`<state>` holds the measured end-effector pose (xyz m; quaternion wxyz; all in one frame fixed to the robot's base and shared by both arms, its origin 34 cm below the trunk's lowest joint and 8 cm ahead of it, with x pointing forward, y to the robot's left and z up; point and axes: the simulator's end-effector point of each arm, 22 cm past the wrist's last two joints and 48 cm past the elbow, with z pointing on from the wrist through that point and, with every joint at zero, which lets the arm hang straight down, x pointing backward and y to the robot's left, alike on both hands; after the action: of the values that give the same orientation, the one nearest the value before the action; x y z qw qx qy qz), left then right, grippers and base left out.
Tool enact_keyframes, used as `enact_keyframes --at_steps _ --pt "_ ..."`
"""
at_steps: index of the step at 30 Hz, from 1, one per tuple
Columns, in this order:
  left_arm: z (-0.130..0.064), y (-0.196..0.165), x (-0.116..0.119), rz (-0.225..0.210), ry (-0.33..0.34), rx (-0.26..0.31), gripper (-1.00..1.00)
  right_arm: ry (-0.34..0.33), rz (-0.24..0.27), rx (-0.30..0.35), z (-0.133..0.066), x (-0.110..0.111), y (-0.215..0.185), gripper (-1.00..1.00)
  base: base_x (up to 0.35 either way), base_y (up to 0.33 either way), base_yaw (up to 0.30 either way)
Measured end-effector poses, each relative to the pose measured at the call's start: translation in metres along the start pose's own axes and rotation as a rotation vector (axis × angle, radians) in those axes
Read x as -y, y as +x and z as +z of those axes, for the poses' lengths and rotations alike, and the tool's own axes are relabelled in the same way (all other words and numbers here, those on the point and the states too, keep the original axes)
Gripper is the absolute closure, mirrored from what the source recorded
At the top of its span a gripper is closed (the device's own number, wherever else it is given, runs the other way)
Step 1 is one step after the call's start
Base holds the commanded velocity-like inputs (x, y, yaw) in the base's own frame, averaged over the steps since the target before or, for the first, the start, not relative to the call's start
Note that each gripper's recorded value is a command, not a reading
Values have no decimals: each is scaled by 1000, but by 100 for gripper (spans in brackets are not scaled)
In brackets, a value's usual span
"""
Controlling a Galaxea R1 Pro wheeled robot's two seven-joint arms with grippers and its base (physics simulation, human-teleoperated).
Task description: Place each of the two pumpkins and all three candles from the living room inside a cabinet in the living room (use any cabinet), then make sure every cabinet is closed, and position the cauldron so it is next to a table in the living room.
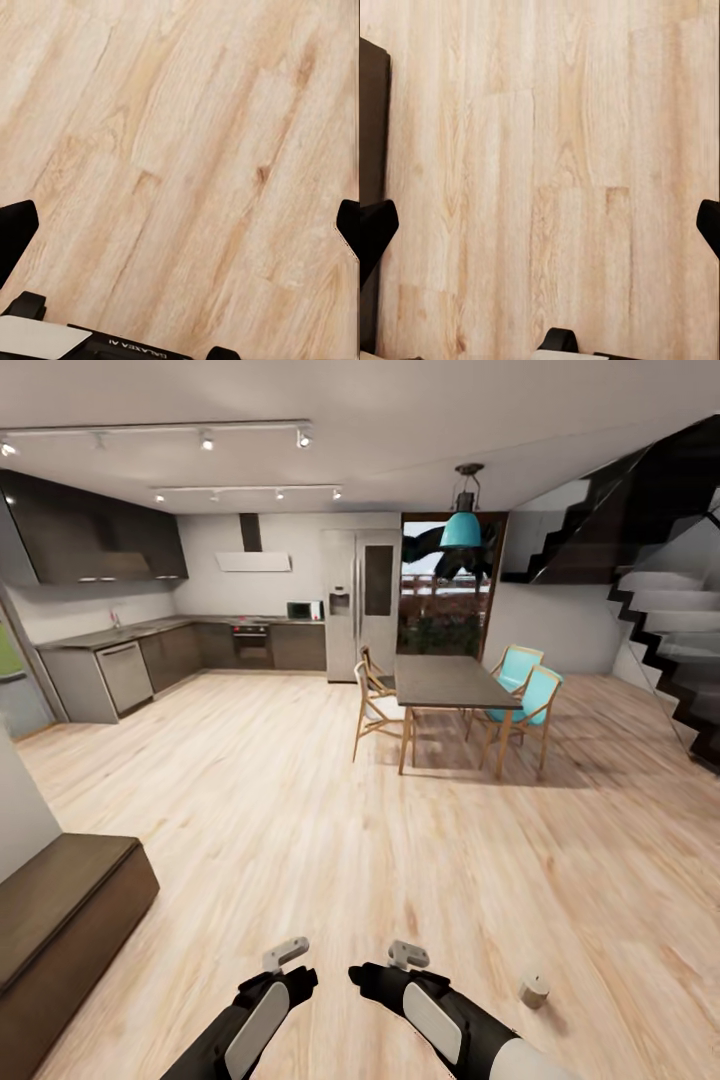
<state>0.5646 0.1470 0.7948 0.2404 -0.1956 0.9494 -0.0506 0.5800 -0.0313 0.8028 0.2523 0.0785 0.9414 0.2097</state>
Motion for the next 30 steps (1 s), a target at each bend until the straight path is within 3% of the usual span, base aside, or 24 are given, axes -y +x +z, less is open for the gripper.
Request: enact_keyframes --at_steps 8,30 --pt "-1 -1 1 0 2 3 -100 -1 -1 2 -1 -1 -1 -100 303 -128 -234" --pt "-1 2 4 22 4 2 -100 1 1 0 -1 0 -1 -100 303 -128 -6"
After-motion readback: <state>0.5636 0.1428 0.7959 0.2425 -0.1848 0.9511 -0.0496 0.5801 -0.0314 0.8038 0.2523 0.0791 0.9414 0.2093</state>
